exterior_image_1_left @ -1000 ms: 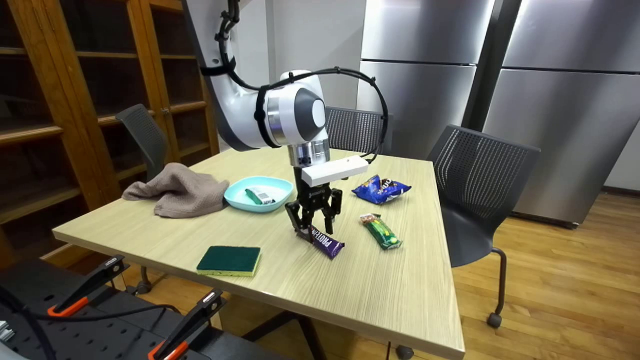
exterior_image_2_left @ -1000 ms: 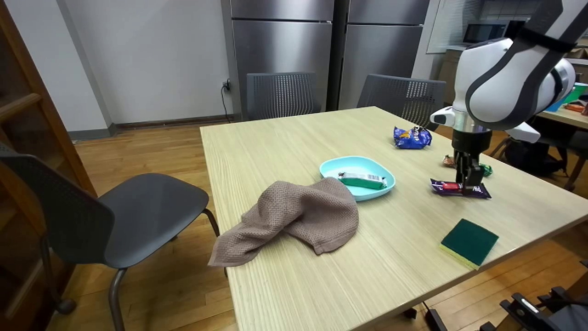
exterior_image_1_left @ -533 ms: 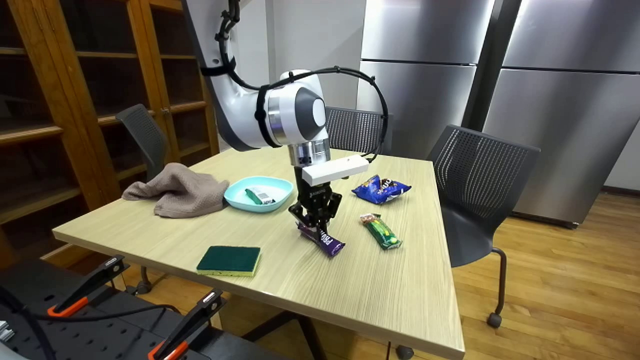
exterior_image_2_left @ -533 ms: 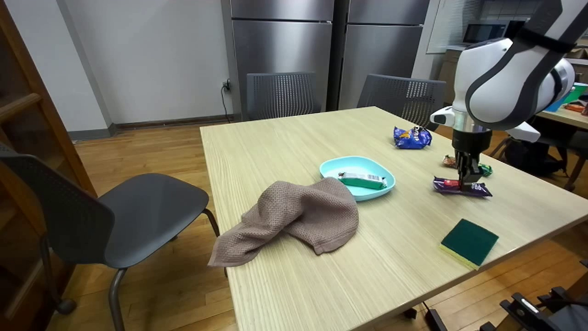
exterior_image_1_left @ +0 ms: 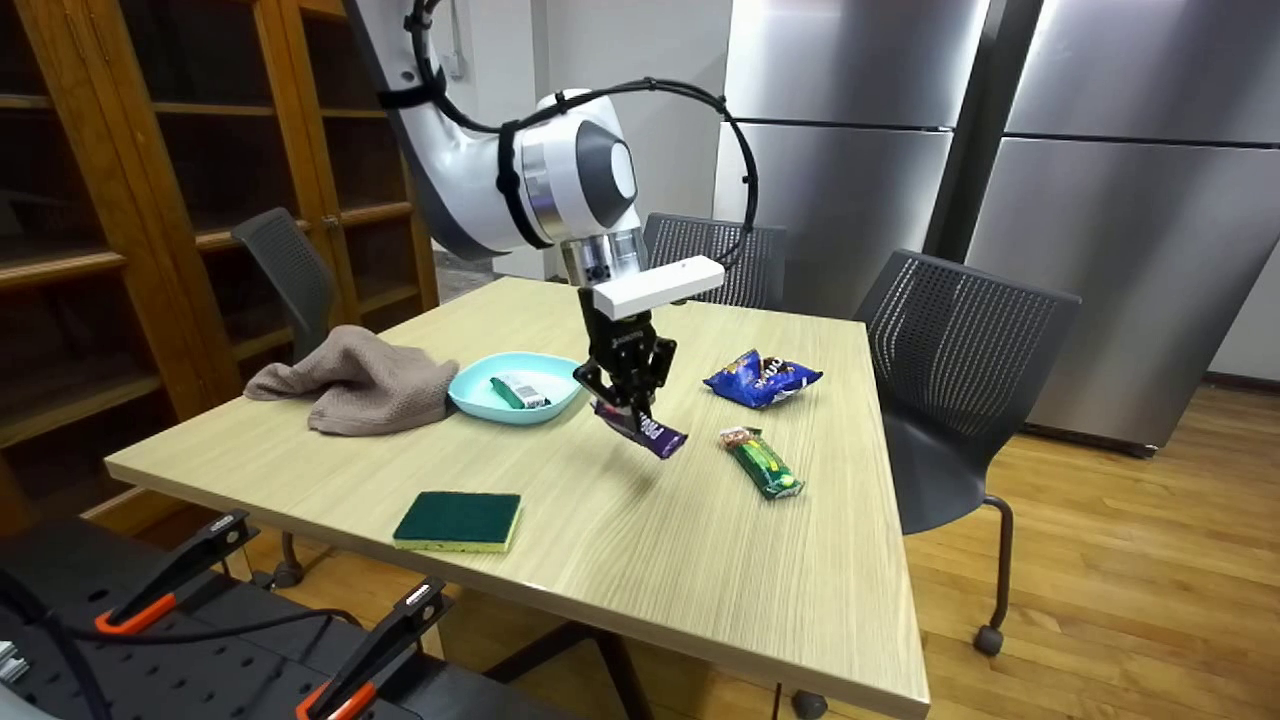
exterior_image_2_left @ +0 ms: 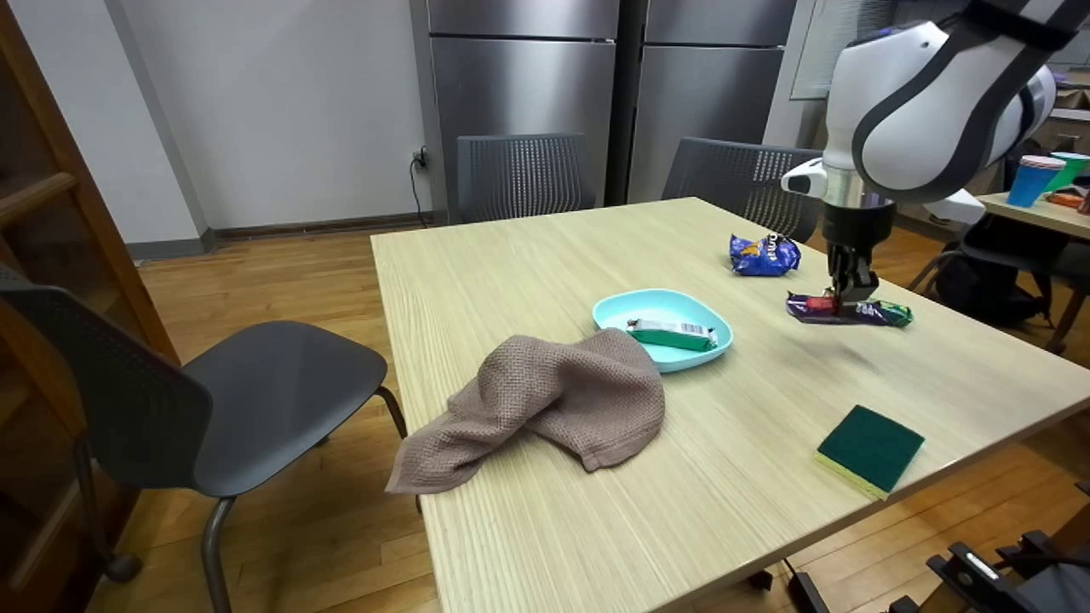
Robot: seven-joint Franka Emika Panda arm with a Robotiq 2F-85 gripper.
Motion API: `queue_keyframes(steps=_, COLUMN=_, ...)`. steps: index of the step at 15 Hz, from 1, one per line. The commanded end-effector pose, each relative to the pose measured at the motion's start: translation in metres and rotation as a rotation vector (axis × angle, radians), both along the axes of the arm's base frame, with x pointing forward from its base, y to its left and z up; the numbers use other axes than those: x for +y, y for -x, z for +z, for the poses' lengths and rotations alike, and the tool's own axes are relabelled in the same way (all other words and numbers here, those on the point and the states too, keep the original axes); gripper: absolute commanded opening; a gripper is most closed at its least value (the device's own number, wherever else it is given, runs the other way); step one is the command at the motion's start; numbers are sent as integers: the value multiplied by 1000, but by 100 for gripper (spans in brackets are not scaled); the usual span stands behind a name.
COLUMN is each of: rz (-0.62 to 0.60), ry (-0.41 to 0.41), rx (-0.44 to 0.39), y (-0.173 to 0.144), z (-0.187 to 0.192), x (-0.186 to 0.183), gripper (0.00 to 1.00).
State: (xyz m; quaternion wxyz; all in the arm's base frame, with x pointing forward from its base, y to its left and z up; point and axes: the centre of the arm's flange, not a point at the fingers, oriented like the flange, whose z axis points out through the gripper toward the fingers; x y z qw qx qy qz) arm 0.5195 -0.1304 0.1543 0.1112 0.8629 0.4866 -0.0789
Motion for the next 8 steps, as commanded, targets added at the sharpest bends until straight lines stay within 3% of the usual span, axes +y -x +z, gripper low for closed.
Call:
queue_keyframes(steps=1, rz=20, ry=20, rx=-21, y=-12, z=34, x=25, gripper=3)
queue_keyframes(steps=8, rz=90, ry=-10, rx=-57, y=-57, z=53, x=82, gripper=3)
